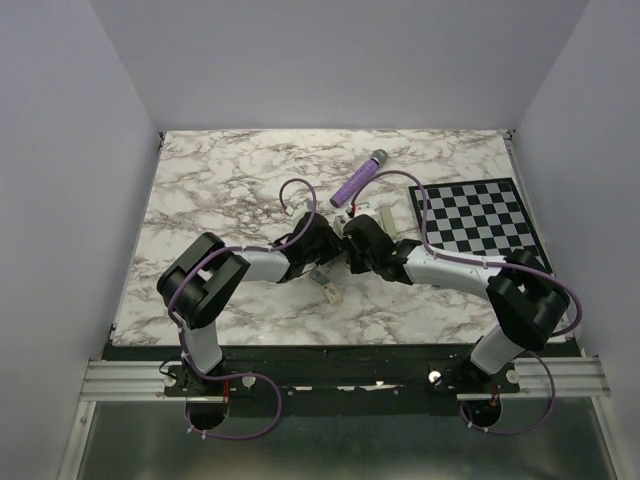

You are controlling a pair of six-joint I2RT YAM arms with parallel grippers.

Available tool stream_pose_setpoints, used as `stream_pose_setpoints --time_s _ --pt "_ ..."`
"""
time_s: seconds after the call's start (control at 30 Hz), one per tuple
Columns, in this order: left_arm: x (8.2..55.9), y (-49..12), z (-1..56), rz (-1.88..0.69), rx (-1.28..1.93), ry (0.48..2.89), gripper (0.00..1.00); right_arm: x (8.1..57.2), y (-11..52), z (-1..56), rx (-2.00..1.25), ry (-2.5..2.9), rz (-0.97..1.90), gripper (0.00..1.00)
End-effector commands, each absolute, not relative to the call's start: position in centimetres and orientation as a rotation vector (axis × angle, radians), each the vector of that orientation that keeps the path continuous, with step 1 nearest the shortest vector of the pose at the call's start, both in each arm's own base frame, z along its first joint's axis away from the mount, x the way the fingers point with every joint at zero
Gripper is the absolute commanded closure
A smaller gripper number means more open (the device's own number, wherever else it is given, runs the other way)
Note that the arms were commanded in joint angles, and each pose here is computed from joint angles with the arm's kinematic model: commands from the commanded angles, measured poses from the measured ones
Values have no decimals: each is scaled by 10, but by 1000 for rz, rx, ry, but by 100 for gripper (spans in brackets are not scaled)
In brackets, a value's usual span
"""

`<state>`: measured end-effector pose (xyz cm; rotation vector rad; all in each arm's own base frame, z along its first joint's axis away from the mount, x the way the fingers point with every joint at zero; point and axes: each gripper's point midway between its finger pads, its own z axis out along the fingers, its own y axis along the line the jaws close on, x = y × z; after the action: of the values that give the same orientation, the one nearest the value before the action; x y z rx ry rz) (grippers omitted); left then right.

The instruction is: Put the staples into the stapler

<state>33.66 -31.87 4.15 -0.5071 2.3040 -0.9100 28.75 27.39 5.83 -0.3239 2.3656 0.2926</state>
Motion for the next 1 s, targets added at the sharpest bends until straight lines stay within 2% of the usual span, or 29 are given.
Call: stream_pose_setpoints --time_s 0.0,0.27,0.47,0.63,0.7,0.77,0.9,0.97 --pt "324 -304 30 -834 -492 2344 56 298 274 67 -332 2346 240 88" --pt "320 -295 43 -828 -497 2312 52 298 269 66 -333 2353 205 88" --pt "318 -289 54 -805 -472 2301 44 300 262 69 -324 2352 187 87" --pt "319 -286 59 -781 -450 2297 42 298 268 78 -360 2352 234 64" --pt "316 -286 58 -778 -447 2308 42 295 271 86 -371 2345 271 60" --pt "316 -284 59 -776 -449 2307 42 292 270 94 -377 2343 286 53" --pt "312 -280 57 -762 -461 2316 42 289 269 107 -382 2340 294 47" --pt "312 -275 61 -746 -469 2306 42 288 268 112 -387 2342 299 37"
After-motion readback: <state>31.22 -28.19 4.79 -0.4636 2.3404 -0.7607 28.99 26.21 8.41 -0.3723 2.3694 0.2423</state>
